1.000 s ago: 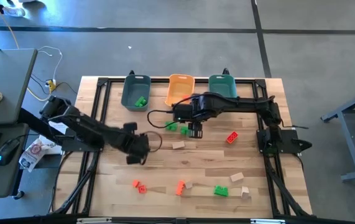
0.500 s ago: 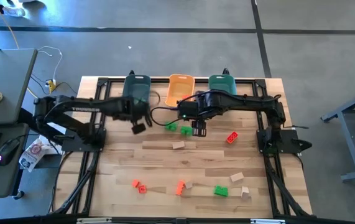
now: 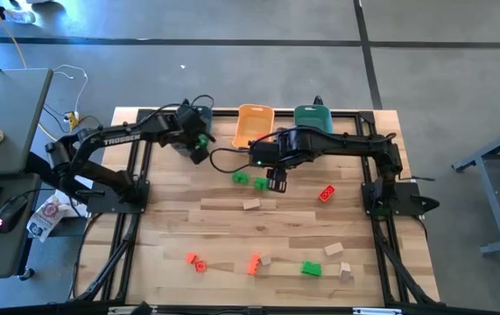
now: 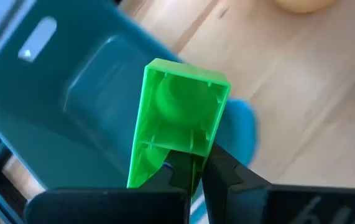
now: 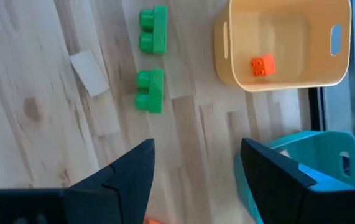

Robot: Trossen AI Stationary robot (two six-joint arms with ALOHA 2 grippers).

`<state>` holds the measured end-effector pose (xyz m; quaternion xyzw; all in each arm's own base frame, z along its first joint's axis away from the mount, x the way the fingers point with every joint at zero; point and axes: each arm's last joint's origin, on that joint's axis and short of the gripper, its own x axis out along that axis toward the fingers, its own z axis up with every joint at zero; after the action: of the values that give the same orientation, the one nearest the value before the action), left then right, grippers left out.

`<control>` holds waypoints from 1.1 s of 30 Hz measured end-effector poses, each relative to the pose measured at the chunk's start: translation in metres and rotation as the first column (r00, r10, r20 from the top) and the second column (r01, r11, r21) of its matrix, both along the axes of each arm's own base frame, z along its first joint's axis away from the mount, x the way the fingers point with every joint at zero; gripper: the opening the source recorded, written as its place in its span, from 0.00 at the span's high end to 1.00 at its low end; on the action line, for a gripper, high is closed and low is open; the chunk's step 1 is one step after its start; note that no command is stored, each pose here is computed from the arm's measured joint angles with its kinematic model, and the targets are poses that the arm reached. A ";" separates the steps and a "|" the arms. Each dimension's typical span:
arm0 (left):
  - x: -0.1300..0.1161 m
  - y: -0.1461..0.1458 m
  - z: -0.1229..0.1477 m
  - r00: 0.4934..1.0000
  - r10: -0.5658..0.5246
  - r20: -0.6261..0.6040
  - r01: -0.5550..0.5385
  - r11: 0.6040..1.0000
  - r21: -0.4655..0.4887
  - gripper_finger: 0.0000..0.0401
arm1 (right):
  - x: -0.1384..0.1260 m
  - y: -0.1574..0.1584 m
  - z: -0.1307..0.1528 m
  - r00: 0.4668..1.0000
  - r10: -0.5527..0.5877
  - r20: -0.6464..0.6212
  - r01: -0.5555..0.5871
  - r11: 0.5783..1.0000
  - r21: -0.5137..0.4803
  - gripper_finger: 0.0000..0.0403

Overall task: Sort & place blocks by color
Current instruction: Put the green game piece into the blue bin, then put the orange game piece into the yellow bin

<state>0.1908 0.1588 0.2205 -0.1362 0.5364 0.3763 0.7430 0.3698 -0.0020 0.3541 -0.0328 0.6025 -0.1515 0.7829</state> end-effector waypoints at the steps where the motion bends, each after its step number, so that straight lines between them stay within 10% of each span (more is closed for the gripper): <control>1: -0.003 0.004 -0.001 1.000 0.015 0.002 -0.015 1.000 -0.012 1.00 | 0.000 0.001 0.000 1.000 -0.011 0.010 0.011 1.000 0.009 0.44; 15: -0.016 0.029 -0.018 0.996 0.086 -0.035 -0.089 0.993 -0.079 0.98 | 0.009 0.056 -0.071 0.995 0.093 -0.046 -0.090 0.994 0.068 0.44; 33: -0.016 0.030 -0.017 0.997 0.073 -0.020 -0.074 0.993 -0.091 0.66 | 0.017 0.116 -0.124 0.921 0.349 0.174 -0.384 0.887 0.257 0.44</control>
<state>0.1750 0.1887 0.2038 -0.1869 0.5539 0.3795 0.7171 0.3868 0.1144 0.2305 -0.0231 0.5515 0.0863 0.8294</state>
